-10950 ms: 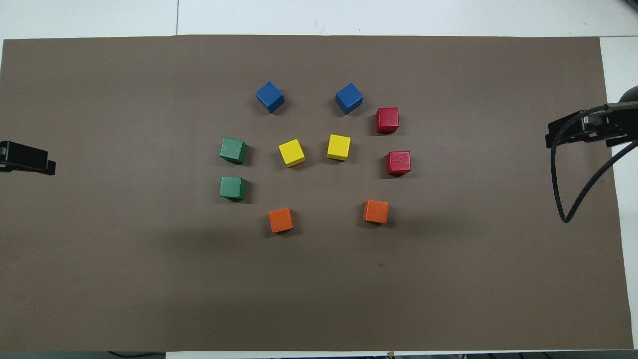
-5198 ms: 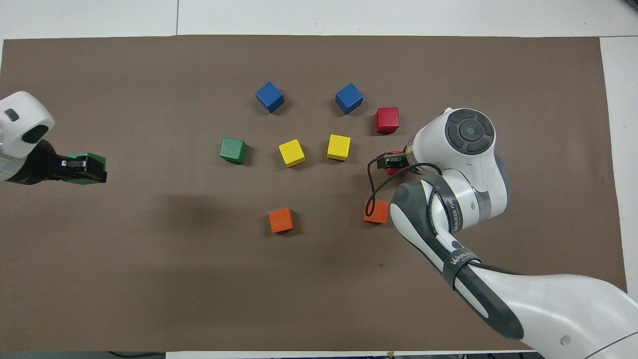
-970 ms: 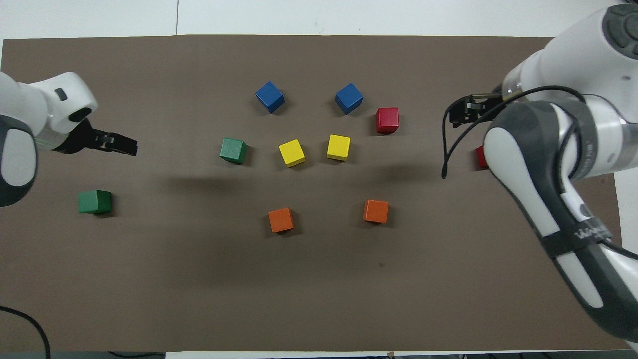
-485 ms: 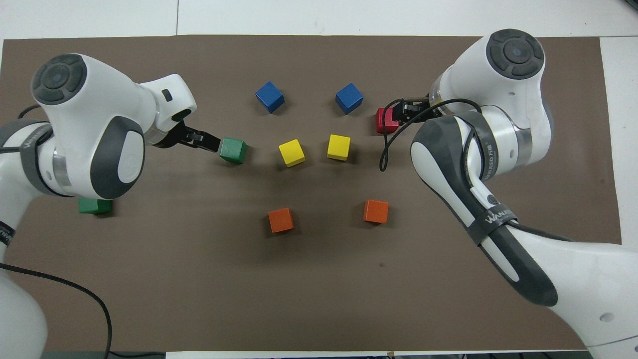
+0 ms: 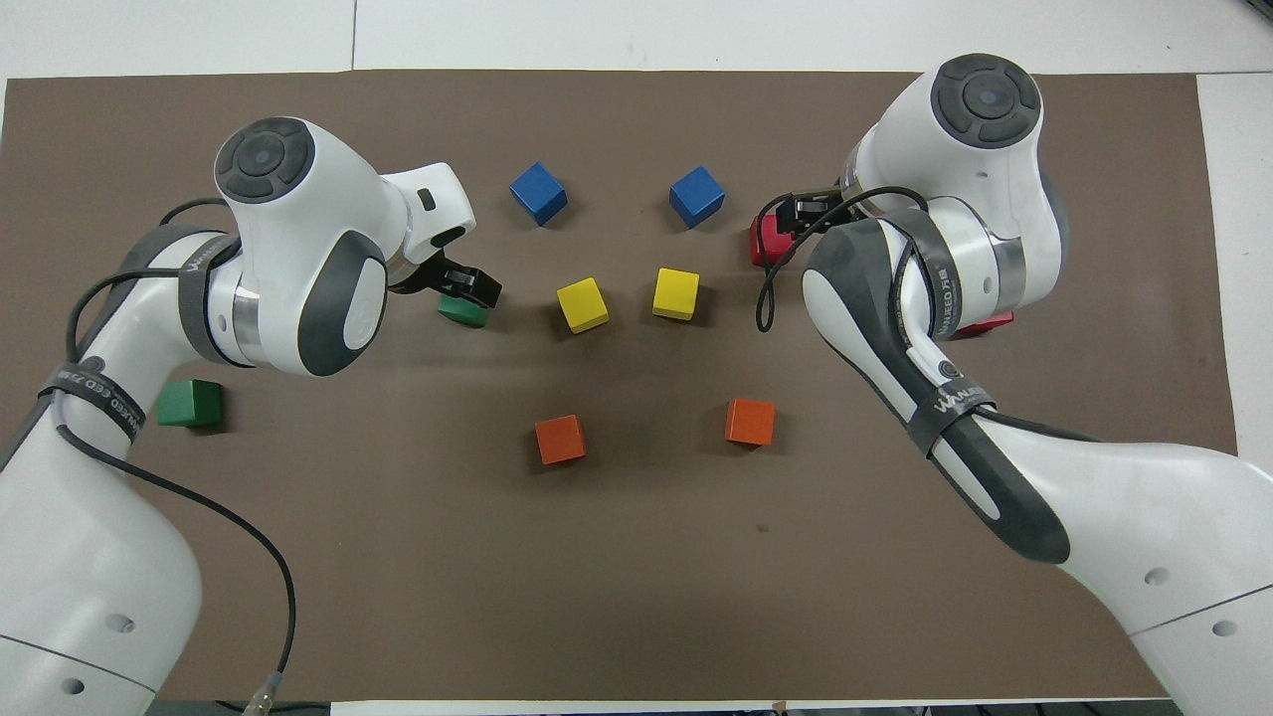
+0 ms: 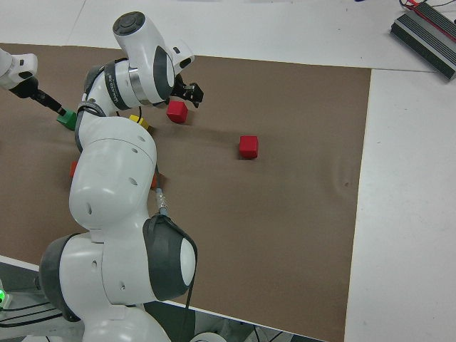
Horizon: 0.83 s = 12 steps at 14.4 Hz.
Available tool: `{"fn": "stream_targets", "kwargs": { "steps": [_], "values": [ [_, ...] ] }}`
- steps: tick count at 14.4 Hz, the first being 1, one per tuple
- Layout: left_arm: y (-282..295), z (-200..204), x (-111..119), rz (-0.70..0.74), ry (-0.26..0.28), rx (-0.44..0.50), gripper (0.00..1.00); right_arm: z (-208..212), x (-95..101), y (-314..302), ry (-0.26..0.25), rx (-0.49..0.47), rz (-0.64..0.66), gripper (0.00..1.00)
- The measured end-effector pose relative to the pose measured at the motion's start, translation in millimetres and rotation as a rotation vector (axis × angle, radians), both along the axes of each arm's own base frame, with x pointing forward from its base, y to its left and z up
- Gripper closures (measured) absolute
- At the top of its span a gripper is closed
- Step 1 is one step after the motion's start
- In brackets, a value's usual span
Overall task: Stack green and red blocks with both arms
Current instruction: 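Grasp the second green and red blocks with the left and right grippers, then carry the second green and red blocks outward with both grippers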
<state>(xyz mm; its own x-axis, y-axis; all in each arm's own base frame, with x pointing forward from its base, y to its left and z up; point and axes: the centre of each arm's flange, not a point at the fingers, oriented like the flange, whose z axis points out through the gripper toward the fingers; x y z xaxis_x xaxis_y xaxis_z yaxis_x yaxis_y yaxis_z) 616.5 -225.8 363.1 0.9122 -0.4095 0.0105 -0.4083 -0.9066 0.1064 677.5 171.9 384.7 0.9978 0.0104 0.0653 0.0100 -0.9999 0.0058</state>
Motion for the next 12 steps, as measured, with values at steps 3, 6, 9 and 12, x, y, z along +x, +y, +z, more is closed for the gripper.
{"fn": "stream_targets", "kwargs": {
  "steps": [3, 6, 9, 12],
  "values": [
    [-2.5, -19.4, 1.8, -0.006, 0.012, 0.01, 0.0, -2.8, 6.5, 7.8, -0.007, 0.005, 0.014, 0.0],
    [-7.5, -32.8, 0.5, -0.013, 0.014, 0.014, 0.0, -12.6, 10.3, 23.6, -0.004, 0.009, 0.033, 0.0],
    [-5.9, -48.5, -5.2, -0.025, 0.017, 0.036, 0.0, -26.5, 15.9, 33.7, -0.016, 0.018, 0.041, 0.0],
    [-4.9, -55.6, -8.2, -0.026, 0.02, 0.039, 0.08, -36.7, 21.3, 34.7, -0.035, 0.027, 0.038, 0.0]
  ]
}}
